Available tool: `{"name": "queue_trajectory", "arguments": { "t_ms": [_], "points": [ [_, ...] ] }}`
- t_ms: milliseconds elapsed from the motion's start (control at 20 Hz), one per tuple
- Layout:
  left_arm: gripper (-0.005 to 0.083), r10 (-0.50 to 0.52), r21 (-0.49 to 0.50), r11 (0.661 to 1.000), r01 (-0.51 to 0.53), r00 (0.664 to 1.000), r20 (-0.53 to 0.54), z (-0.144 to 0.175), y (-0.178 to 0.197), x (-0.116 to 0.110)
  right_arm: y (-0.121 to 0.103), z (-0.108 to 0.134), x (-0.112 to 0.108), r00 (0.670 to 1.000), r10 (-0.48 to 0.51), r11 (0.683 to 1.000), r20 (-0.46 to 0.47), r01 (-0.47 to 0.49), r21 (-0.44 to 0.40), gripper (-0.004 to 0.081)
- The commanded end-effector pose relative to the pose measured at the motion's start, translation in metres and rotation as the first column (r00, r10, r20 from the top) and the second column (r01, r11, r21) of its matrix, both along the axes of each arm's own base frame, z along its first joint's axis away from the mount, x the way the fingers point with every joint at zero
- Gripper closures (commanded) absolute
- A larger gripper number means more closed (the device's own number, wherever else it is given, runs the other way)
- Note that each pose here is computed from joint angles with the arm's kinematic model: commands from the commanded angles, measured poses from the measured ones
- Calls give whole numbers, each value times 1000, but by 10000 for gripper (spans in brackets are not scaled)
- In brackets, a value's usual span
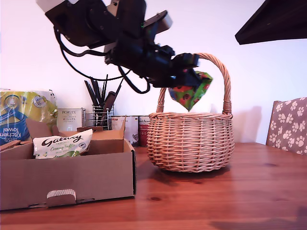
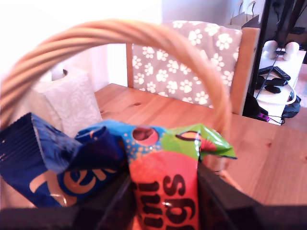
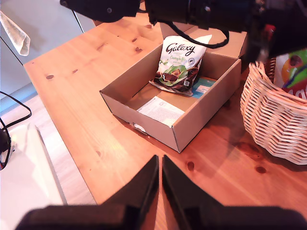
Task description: Move the bags of Easter eggs from the cardboard box on the left into the woven basket on the right side.
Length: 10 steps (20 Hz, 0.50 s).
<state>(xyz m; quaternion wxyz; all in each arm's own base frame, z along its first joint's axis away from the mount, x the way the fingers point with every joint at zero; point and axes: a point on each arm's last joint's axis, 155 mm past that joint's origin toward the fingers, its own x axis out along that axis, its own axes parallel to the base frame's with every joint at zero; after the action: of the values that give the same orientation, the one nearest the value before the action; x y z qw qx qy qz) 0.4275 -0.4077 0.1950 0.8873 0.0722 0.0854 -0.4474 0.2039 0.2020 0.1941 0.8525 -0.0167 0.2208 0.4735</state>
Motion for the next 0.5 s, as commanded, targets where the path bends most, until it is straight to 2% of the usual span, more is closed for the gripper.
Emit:
{"name": "queue_trajectory", "arguments": {
  "t_ms": [0,250,450],
  "points": [
    [547,17,4,1000,-17,1000,16,-1,-2,3,1,5,0,1000,6,1000,9,-7,5,783],
    [230,55,12,998,-55,998,38,1,3,10,1,4,0,1000,6,1000,9,-7,5,783],
    [212,51,19,998,-52,998,48,1,3,10,1,4,-1,1000,7,1000,6,-7,4,783]
  ]
}}
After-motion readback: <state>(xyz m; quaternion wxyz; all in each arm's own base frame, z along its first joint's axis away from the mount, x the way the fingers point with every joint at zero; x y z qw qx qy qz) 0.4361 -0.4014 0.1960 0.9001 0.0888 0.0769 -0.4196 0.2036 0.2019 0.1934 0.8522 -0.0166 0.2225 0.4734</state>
